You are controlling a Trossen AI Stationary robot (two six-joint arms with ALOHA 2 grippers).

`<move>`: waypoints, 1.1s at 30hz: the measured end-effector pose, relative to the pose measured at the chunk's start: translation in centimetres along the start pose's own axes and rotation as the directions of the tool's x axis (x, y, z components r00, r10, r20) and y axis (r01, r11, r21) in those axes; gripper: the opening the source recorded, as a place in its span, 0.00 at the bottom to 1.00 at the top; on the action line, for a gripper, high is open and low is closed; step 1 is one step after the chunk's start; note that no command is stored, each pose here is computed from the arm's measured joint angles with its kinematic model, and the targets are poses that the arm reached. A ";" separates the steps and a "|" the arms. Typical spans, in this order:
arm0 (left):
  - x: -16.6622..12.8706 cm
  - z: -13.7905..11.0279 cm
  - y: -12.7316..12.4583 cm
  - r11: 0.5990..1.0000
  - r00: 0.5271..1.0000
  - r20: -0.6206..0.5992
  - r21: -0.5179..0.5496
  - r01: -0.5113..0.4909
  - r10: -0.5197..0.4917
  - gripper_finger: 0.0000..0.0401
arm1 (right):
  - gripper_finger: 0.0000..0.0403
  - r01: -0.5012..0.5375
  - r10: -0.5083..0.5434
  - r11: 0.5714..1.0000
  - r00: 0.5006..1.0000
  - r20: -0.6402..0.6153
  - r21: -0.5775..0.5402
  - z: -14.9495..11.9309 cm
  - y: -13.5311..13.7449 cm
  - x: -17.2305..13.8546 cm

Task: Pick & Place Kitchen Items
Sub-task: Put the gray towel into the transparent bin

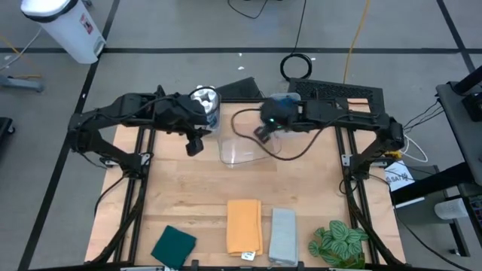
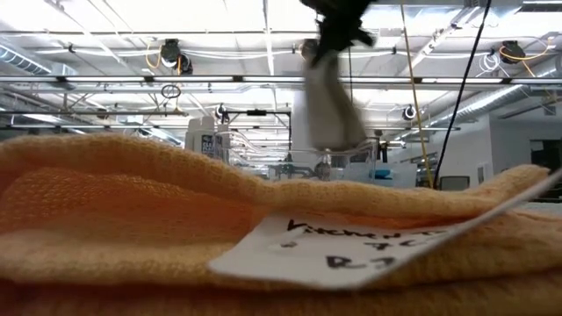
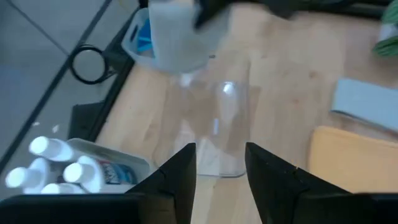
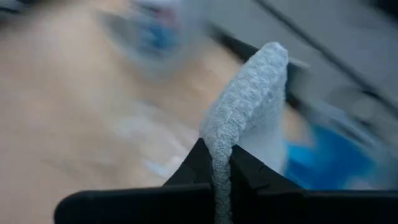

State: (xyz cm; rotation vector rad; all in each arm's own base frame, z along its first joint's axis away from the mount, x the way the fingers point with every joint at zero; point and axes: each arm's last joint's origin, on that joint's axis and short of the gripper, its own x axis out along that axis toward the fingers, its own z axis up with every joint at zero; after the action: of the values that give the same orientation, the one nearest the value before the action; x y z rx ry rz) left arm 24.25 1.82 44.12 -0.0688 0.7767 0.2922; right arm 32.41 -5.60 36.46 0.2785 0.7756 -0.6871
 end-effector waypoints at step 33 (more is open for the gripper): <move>-1.1 -0.6 0.6 0.995 0.998 -0.005 -0.077 -0.060 0.060 0.36 | 0.00 -0.321 0.288 0.945 0.911 0.296 0.069 -4.7 5.6 9.6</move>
State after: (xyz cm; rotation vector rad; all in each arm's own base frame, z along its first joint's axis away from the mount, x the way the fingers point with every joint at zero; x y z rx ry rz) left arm 22.94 2.01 44.49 -0.1182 0.7710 0.3792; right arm 38.43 -3.68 26.17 0.3896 0.4061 -0.4617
